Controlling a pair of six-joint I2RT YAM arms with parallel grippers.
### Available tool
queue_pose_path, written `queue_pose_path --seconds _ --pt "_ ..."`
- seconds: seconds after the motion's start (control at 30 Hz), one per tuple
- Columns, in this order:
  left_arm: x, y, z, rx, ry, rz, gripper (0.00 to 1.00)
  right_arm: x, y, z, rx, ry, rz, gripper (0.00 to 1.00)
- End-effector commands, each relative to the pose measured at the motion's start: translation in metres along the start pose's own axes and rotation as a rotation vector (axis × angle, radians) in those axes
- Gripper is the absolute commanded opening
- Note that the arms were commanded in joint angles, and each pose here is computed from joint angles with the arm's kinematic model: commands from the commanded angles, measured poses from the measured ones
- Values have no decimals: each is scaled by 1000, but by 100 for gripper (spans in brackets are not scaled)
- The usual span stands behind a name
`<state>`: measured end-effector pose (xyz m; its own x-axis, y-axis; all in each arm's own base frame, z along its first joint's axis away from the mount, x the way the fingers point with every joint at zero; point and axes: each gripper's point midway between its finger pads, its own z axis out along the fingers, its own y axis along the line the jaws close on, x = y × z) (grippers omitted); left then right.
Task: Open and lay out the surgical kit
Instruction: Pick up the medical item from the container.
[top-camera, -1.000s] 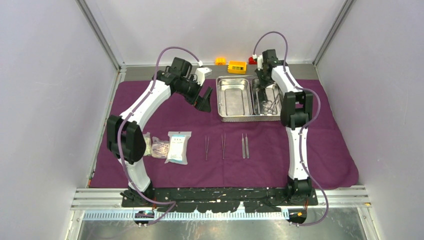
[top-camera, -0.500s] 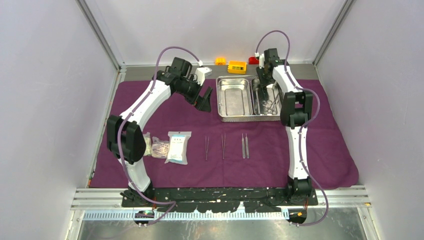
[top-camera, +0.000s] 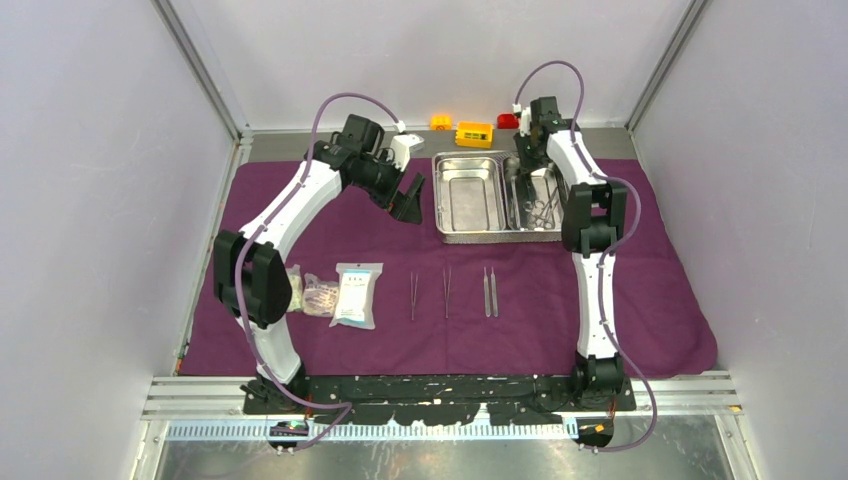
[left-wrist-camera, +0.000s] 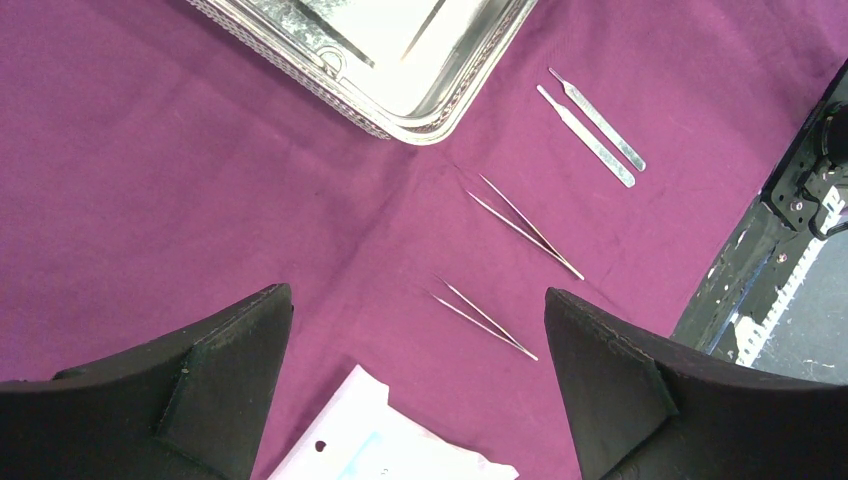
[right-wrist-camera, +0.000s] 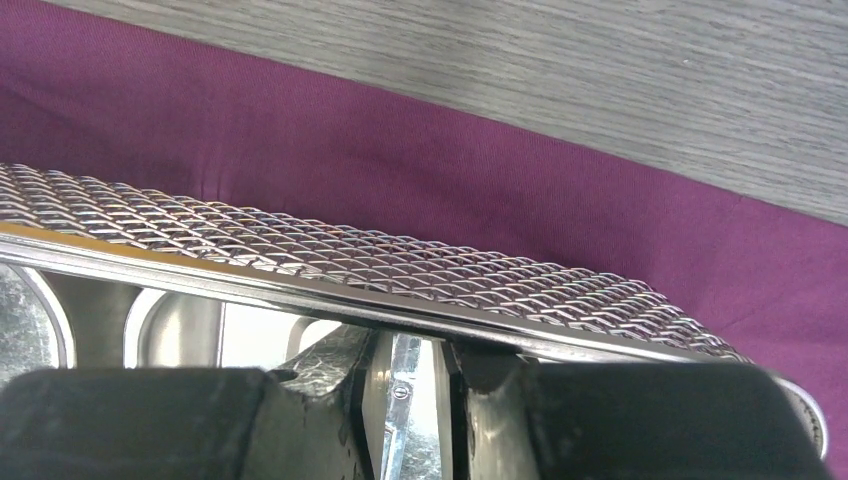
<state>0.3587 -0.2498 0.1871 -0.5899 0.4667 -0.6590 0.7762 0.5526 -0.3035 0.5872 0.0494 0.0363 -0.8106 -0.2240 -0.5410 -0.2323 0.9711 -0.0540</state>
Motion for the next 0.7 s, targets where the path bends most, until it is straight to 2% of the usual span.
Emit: queue_pose_path --seconds 0.0,0.37,0.67 --pt "-16 -7 -10 16 -56 33 100 9 -5 14 -13 20 46 26" --pt "-17 -10 -12 22 -64 33 100 21 -9 21 -21 55 68 25" --pt "-17 -11 -14 23 -67 35 100 24 -12 24 -30 61 79 16"
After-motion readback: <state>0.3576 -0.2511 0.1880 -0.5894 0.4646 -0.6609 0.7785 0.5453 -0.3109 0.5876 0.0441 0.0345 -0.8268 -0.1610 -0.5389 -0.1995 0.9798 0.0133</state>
